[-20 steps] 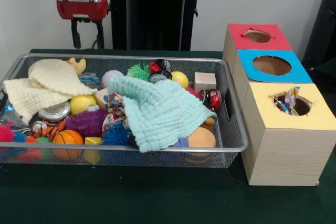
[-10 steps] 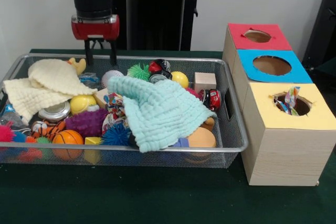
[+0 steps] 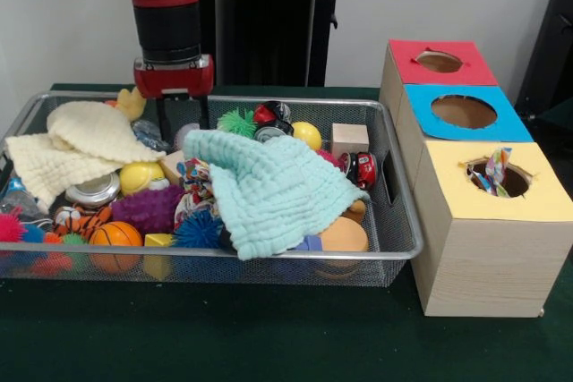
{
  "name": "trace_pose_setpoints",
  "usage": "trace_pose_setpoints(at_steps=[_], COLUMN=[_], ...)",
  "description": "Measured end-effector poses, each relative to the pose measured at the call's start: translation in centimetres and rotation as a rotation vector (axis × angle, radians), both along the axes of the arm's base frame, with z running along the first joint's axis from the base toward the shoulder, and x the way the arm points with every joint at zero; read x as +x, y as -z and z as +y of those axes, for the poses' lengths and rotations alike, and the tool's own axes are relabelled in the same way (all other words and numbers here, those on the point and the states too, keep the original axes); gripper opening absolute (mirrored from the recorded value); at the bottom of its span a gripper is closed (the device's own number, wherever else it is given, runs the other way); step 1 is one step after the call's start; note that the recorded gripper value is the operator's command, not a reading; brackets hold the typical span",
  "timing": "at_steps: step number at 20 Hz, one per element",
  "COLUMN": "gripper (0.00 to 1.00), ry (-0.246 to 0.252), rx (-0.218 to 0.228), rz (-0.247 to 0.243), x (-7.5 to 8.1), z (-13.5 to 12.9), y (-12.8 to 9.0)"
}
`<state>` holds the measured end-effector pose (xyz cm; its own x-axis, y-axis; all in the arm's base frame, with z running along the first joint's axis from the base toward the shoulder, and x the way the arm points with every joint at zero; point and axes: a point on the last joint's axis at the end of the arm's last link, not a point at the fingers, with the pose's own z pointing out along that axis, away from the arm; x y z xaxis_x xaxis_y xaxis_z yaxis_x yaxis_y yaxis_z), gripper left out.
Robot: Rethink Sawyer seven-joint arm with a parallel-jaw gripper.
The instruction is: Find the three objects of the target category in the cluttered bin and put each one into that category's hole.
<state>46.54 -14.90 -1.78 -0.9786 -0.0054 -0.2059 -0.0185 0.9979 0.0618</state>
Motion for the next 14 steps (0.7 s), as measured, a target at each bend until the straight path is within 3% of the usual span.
trace_pose_setpoints(at_steps=[14], gripper=[1.00], ry=[0.044], rx=[-0.006], rz=[-0.033], x=[0.5], z=[-2.4], y=[-0.5])
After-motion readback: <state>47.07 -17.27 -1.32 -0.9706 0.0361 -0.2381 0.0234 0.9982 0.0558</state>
